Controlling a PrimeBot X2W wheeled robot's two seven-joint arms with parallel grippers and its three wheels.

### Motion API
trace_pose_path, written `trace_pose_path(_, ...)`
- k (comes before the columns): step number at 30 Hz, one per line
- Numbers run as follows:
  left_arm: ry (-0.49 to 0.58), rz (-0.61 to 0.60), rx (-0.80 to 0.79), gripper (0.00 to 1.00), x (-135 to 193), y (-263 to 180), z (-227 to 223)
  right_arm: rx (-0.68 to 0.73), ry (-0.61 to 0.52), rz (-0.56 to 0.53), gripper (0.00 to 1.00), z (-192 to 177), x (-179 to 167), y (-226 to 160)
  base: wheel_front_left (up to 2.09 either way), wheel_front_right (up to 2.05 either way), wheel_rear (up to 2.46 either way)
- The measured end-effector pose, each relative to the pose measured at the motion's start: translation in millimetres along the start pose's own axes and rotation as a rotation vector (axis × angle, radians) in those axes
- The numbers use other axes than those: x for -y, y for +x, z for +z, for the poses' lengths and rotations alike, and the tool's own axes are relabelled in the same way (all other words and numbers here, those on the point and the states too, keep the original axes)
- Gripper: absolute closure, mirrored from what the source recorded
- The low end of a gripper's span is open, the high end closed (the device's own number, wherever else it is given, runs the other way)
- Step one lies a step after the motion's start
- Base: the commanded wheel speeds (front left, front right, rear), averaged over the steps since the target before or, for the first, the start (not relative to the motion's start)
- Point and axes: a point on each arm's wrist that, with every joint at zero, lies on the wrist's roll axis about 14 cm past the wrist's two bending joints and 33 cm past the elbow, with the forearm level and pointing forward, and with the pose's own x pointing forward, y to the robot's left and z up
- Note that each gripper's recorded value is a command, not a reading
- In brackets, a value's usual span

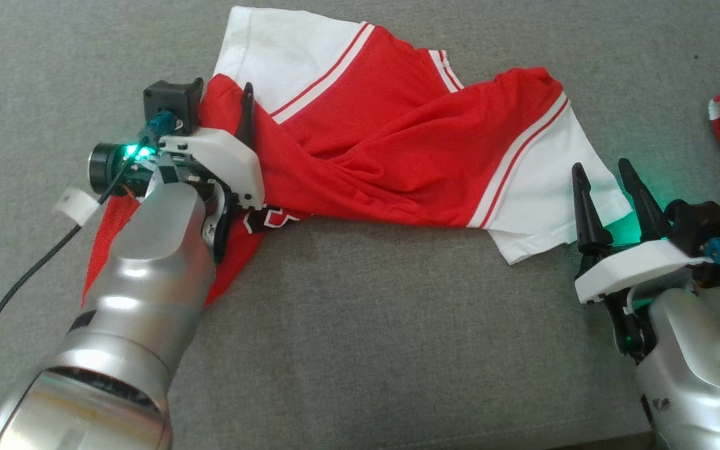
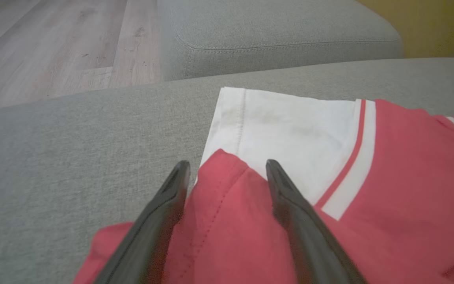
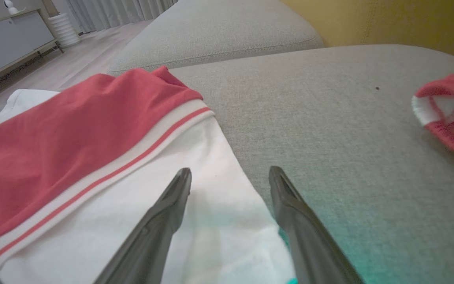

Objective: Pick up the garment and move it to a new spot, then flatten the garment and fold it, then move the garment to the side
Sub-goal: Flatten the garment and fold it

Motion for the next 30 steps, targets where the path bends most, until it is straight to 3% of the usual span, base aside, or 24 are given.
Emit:
trace_pose_path(1, 0.001, 0.000, 0.005, 0.00, -0.2, -1.2, 0.9, 0.002, 0.001, 0.004, 0.00, 0.5, -2.0, 0.8, 0.00, 0.00, 0.00)
trace_pose_path(3, 0.001, -0.003, 0.014, 0.53, -0.2, -3.4, 3.2, 0.005, 0.005, 0.013, 0.00, 1.4, -6.1, 2.1, 0.00, 0.00, 0.00)
trace_pose_path(4, 0.003, -0.011, 0.023, 1.00, 1.3, -4.3, 4.8, 0.006, 0.008, 0.017, 0.00, 1.6, -8.2, 2.6, 0.00, 0.00, 0.00)
trace_pose_path(14, 0.028, -0.032, 0.046, 1.00, 8.9, -8.2, 7.7, 0.002, 0.032, 0.010, 0.00, 0.4, -8.7, 0.4, 0.00, 0.00, 0.00)
trace_pose_path(18, 0.033, -0.015, 0.135, 1.00, 8.2, -7.3, 29.4, 0.008, 0.042, -0.003, 0.00, 2.4, -4.8, -1.4, 0.00, 0.00, 0.00)
trace_pose_path(21, 0.062, -0.040, 0.248, 1.00, 14.4, -7.1, 73.6, 0.013, 0.045, -0.009, 0.00, 4.6, -3.4, -3.5, 0.00, 0.00, 0.00)
trace_pose_path(27, 0.147, -0.191, 0.676, 1.00, 51.0, -47.7, 223.5, 0.029, 0.070, -0.020, 0.00, 9.2, -4.6, -7.2, 0.00, 0.00, 0.00)
trace_pose_path(30, 0.130, -0.192, 0.745, 1.00, 51.0, -62.4, 241.3, 0.032, 0.084, -0.019, 0.00, 9.4, -8.3, -8.2, 0.00, 0.00, 0.00)
